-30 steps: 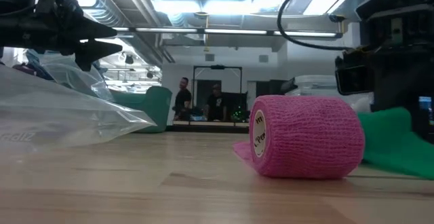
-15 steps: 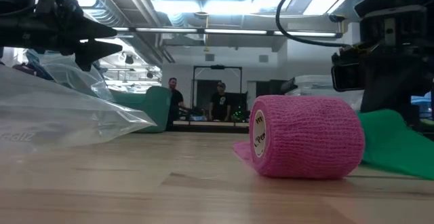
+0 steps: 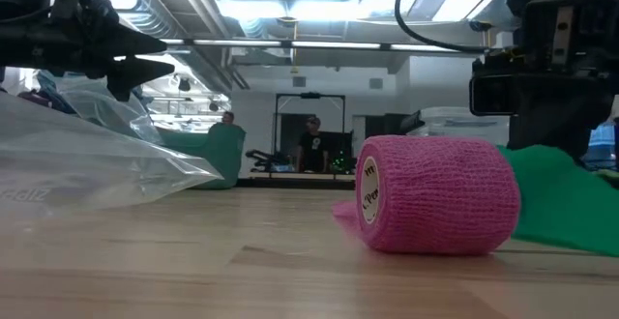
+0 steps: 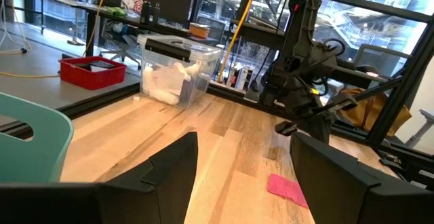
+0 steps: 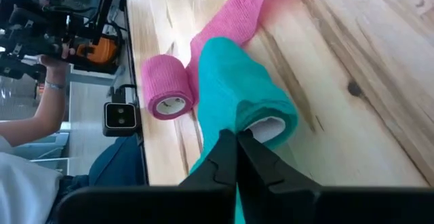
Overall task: Roll bandage
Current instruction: Roll the green bandage
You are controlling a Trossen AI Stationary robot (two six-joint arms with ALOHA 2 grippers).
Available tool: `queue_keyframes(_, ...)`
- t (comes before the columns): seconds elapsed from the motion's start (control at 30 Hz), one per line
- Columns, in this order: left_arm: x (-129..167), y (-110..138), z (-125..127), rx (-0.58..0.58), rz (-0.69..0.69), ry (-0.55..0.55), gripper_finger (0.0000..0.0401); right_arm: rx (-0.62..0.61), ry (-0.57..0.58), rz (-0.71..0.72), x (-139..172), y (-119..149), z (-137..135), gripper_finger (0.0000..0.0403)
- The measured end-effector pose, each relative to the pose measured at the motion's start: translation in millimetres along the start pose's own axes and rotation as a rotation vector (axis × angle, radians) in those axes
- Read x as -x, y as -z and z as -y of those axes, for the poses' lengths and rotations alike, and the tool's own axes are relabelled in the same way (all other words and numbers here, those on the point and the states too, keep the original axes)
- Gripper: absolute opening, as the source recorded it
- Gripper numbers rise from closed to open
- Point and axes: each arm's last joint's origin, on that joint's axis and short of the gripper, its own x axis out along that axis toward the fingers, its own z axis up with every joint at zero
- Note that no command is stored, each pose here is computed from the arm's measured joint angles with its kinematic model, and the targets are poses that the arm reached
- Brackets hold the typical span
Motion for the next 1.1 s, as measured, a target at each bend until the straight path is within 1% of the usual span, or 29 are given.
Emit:
queue_keyframes(0.27,0.0,0.0,0.0,0.000,0.000,0.000,0.0225,-0.002,0.019,0.006,0.0,0.4,1.5,0.0013)
queue_keyframes(0.37,0.0,0.0,0.0,0.000,0.000,0.000,0.0225,0.046,0.030,0.026,0.1,-0.3,1.7,0.0016)
queue_keyframes(0.43,0.0,0.0,0.0,0.000,0.000,0.000,0.0225,0.066,0.038,0.037,0.1,-0.6,1.9,0.0025)
queue_keyframes(0.53,0.0,0.0,0.0,0.000,0.000,0.000,0.0225,0.068,0.046,0.050,0.1,-1.0,2.1,0.0054)
queue_keyframes(0.77,0.0,0.0,0.0,0.000,0.000,0.000,0.0225,0.067,0.049,0.055,0.1,-1.2,2.2,0.0154)
queue_keyframes(0.87,0.0,0.0,0.0,0.000,0.000,0.000,0.0225,0.063,0.049,0.056,0.1,-1.2,2.2,0.0191)
queue_keyframes(1.0,0.0,0.0,0.0,0.000,0.000,0.000,0.0225,0.041,0.062,0.080,0.2,-1.8,2.6,0.0222)
queue_keyframes(1.1,0.0,0.0,0.0,0.000,0.000,0.000,0.0225,0.039,0.069,0.085,0.2,-1.9,3.1,0.0228)
